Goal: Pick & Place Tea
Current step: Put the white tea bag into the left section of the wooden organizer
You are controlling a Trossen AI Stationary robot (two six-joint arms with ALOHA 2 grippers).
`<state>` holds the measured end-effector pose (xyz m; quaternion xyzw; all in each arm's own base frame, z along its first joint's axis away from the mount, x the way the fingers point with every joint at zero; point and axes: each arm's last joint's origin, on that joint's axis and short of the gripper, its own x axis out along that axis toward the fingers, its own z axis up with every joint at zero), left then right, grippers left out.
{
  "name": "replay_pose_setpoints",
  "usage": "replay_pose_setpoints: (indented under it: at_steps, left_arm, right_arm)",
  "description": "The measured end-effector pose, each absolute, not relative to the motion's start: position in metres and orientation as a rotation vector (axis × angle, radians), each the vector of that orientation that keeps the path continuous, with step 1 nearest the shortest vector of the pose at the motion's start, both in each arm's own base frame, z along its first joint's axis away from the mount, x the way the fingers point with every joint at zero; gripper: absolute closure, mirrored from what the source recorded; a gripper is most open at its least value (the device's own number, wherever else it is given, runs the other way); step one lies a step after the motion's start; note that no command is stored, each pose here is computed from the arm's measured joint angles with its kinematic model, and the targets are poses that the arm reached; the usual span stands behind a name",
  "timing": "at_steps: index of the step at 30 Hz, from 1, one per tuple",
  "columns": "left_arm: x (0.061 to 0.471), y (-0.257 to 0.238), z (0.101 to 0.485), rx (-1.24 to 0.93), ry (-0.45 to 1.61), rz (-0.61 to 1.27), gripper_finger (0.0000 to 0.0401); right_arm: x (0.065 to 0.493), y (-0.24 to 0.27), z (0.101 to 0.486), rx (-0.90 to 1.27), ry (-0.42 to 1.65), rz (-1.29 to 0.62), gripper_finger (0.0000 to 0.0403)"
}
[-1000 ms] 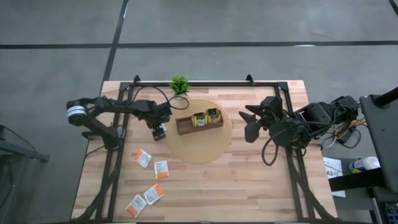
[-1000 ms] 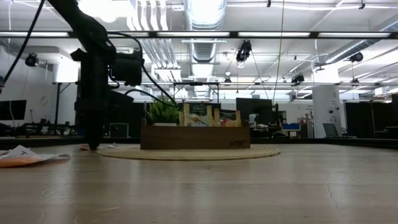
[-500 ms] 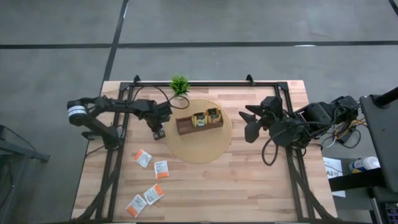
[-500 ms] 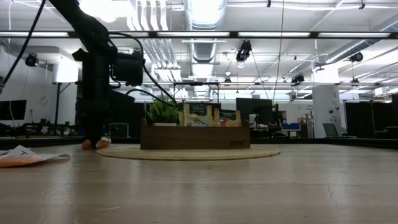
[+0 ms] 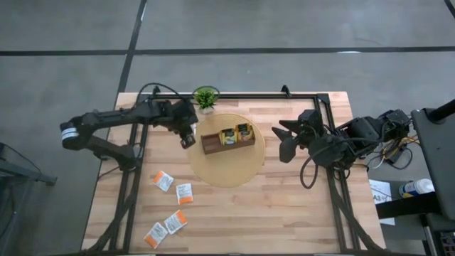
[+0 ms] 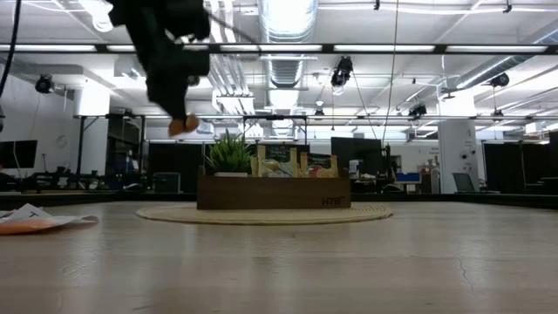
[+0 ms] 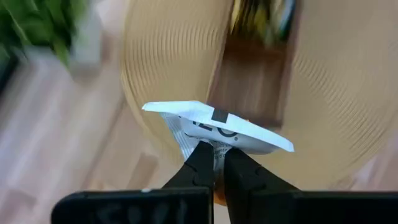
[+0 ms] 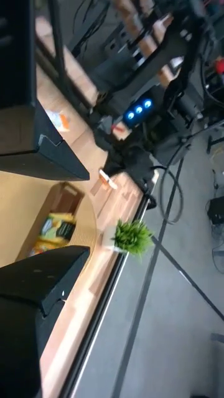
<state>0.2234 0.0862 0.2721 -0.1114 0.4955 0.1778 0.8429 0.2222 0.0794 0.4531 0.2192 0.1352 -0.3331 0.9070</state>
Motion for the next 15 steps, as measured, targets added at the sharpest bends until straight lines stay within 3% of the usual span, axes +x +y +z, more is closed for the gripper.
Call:
replay_pose_setpoints:
  at_steps: [7,15]
  left_arm:
    - [0.232,0.071,0.335,-0.106,0.832,0.292,0.039]
    - [0.253,0.052,0.378,0.047,0.715,0.253,0.0391]
  right_arm:
    - [0.229,0.076,0.459,0.564,0.196,-0.691,0.0225]
    - [0.232,0.068,0.459,0.734,0.129,-0.736,0.0225]
